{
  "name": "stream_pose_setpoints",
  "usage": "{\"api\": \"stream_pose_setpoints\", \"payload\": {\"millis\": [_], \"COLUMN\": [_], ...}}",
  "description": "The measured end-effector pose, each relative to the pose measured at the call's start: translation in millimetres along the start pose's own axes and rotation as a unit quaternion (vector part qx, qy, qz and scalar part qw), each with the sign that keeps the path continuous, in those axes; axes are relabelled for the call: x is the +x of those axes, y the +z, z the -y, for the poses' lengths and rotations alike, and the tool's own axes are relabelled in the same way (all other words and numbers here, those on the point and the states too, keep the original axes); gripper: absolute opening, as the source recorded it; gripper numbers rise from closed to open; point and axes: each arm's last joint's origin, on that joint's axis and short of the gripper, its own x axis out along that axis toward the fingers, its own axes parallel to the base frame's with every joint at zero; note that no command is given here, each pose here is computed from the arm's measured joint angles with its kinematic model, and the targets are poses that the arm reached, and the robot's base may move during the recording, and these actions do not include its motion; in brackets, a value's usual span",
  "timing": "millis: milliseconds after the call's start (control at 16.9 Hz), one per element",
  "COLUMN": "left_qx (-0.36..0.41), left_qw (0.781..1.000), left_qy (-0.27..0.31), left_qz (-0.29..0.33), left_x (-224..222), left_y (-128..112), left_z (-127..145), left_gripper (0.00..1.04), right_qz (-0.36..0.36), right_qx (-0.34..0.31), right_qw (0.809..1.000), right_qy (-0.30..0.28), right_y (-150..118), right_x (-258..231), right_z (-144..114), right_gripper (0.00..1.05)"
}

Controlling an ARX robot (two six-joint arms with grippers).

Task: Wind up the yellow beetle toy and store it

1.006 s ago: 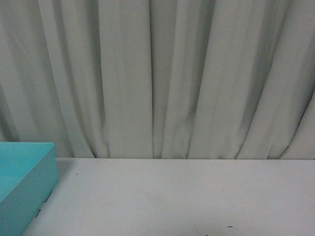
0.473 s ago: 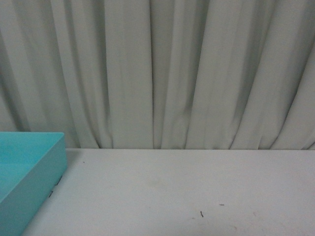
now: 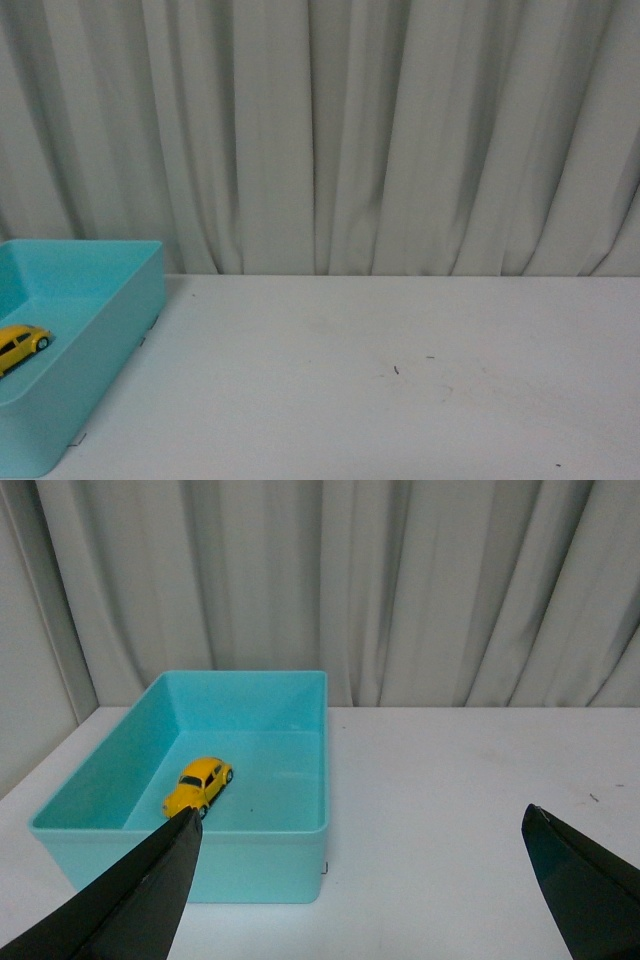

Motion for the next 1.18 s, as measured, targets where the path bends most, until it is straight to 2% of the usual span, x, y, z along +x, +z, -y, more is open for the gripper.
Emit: {"api": "stream_pose_setpoints", "payload": {"millis": [1183], "left_qx": [0.000], "left_qw": [1.000], "left_qy": [0.000], "left_qz": [-0.001], "left_x": [0.0], "left_y": [-0.1], "left_z": [0.0], "left_gripper": [0.98], "right_qz": [0.000], "right_qx": [0.000], "right_qw": [1.000], "right_qy": [0.000], "right_y": [-0.1], "right_x": [0.0], "right_z": [0.0], "right_gripper": [0.98]}}
